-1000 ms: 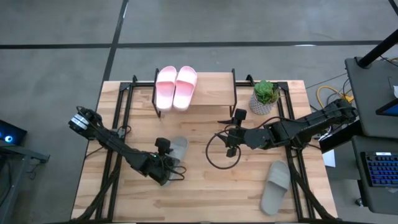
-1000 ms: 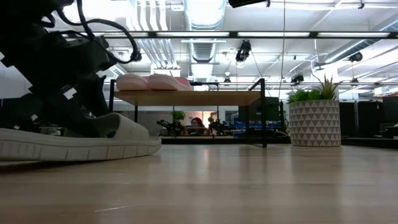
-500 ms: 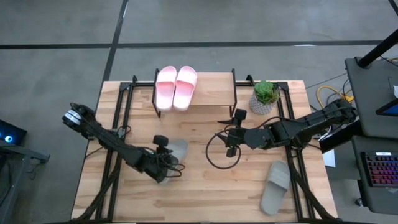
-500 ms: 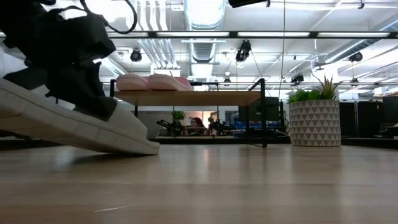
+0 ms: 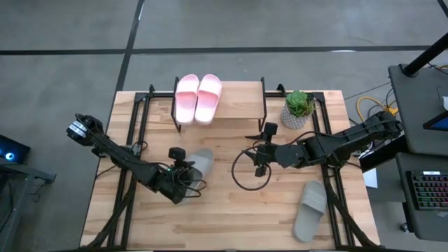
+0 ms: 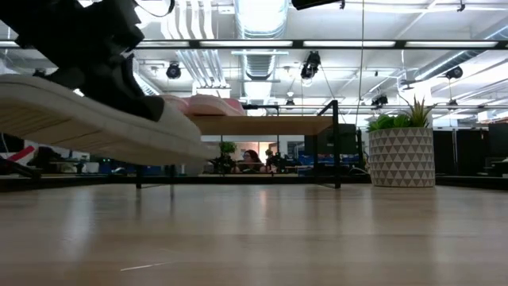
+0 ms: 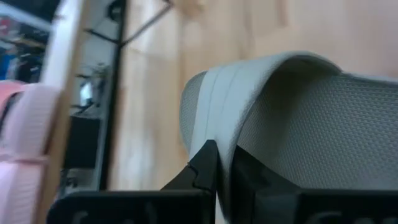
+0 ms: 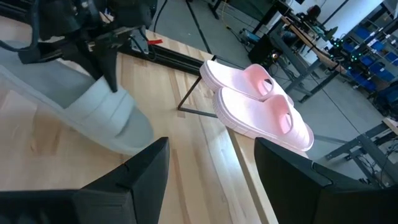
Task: Pick and place slides into the shelf
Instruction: Put the left gray slipper on the shelf
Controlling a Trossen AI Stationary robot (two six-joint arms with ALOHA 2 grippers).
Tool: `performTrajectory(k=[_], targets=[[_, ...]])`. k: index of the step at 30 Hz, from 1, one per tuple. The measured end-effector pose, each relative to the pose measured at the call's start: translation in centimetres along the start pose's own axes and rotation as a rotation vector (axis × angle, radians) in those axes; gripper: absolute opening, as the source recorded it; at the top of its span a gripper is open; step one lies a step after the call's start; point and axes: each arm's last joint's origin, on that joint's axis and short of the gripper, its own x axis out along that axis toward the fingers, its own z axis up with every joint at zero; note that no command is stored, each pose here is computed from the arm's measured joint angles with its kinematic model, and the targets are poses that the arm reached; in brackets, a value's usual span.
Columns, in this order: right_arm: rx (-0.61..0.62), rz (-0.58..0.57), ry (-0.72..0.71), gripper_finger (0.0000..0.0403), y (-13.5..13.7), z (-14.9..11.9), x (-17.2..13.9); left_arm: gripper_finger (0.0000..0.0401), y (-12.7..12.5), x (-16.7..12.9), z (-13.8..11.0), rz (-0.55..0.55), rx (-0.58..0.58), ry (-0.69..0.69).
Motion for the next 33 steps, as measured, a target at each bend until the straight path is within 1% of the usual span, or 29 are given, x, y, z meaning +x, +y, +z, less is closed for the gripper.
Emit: performTrajectory(k=[6, 9, 14, 16, 17, 21, 23, 25, 27, 31, 33], targets=[[0.0, 0.002, -0.003, 0.0226, 0.0, 0.0, 0.0, 0.0001, 0.6, -0.3, 0.8, 0.12, -0.098, -0.038], [0.021, 0.015, -0.022, 0.0226, 0.0, 0.2, 0.0, 0.0001, 1.0, -0.5, 1.3, 0.196, -0.137, -0.063], [0.074, 0.195, -0.086, 0.0226, 0.5, 0.6, 0.0, 0.0, 1.6, -0.9, 2.0, 0.307, -0.161, -0.095], [0.089, 0.242, -0.111, 0.0226, 0.8, 0.8, 0.2, 0.0, 1.9, -1.1, 2.4, 0.367, -0.183, -0.116], [0.086, 0.248, -0.111, 0.0226, 1.0, 0.8, 0.2, 0.0, 2.0, -1.2, 2.6, 0.394, -0.182, -0.124], [0.074, 0.242, -0.109, 0.0226, 1.8, 0.7, 1.2, 0.0, 2.4, -1.5, 3.8, 0.493, -0.191, -0.163], [0.075, 0.234, -0.122, 0.0226, 2.2, 0.7, 1.8, 0.0, 2.7, -1.8, 4.5, 0.571, -0.196, -0.174], [0.089, 0.231, -0.136, 0.0226, 2.6, 0.8, 2.2, 0.0, 3.0, -2.1, 5.1, 0.657, -0.169, -0.152], [0.131, 0.209, -0.172, 0.0226, 2.8, 1.1, 2.7, 0.0, 3.3, -2.2, 5.6, 0.677, -0.135, -0.13], [0.191, 0.098, -0.21, 0.0226, 2.9, 1.6, 3.4, 0.0, 4.0, -2.5, 6.7, 0.681, -0.11, -0.112], [0.187, 0.054, -0.214, 0.0226, 2.9, 1.6, 3.7, 0.0, 4.3, -2.5, 7.0, 0.689, -0.083, -0.094]])
